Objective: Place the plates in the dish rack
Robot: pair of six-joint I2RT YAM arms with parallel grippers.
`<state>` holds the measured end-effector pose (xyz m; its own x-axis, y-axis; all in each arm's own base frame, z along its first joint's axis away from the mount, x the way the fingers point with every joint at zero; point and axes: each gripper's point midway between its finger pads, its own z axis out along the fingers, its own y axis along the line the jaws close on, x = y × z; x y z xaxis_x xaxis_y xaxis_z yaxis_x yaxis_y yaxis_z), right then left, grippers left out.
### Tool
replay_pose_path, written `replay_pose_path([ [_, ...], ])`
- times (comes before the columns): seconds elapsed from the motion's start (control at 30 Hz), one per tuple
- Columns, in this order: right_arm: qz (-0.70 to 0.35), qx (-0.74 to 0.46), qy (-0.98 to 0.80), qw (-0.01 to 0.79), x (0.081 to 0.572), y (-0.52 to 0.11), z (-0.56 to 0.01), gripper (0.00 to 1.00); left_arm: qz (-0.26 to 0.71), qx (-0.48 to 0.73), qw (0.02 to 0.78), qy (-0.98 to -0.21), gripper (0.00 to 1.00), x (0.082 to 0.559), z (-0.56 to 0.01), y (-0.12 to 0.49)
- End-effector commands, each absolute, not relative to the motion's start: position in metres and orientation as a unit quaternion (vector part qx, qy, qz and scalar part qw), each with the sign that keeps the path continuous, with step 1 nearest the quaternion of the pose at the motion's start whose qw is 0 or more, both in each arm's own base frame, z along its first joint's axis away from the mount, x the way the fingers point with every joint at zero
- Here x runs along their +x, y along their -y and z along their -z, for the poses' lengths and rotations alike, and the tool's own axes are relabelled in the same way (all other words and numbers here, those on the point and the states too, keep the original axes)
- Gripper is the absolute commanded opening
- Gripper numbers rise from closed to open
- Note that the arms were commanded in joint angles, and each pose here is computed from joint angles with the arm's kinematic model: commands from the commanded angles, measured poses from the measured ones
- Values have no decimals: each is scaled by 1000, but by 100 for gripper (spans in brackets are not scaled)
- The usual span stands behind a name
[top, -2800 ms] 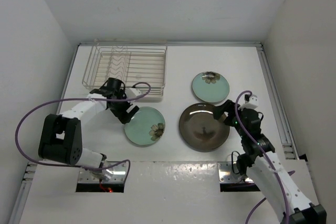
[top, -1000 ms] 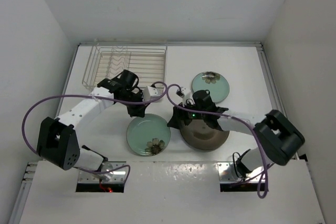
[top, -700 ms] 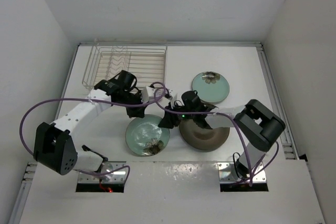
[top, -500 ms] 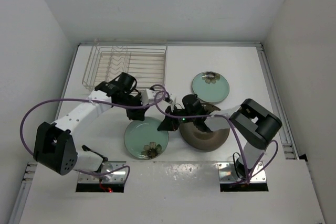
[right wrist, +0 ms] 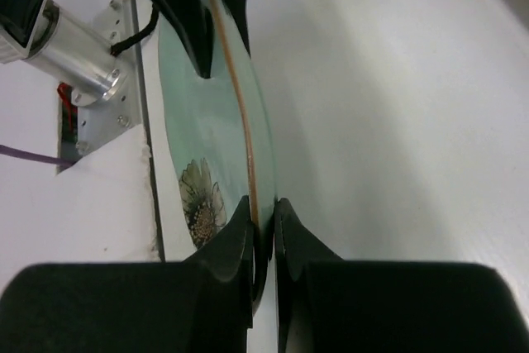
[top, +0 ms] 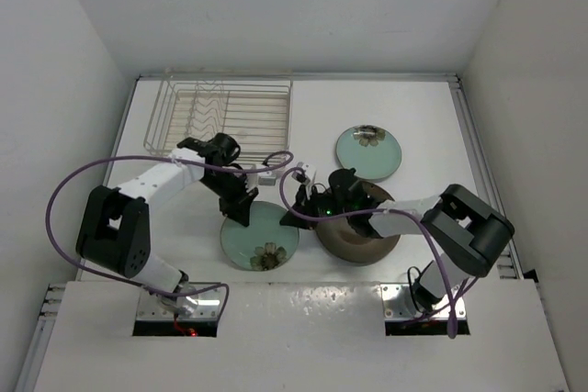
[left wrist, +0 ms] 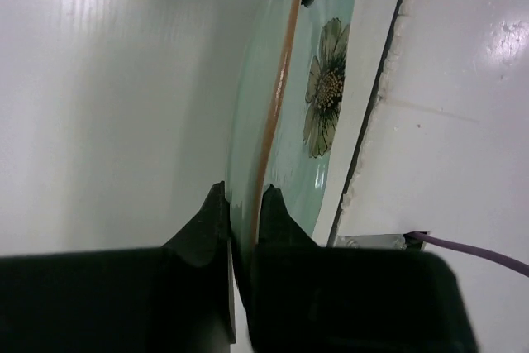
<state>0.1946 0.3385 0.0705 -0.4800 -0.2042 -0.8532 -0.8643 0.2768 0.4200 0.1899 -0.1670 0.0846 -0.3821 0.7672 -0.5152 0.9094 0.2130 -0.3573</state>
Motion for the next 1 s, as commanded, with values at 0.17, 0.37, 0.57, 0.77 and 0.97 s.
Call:
replay_pose_path([
  [0.17,-503,-358,-649,444,215,-349,-145,54,313,568,193,-736,0,217,-149,173],
  [0.37,-444,-389,-643,489,216,-322,-184,100,269,605,301,-686,0,230,-244,189],
  [0.57,-356,-423,-629,547,218,-289,-248,100,161,652,381,-635,0,243,-327,185],
  [0.77,-261,-428,-601,622,230,-253,-292,100,-34,662,468,-584,0,294,-382,133],
  [0.97,-207,-452,-610,617,243,-243,-276,100,-153,628,496,-580,0,359,-399,77],
])
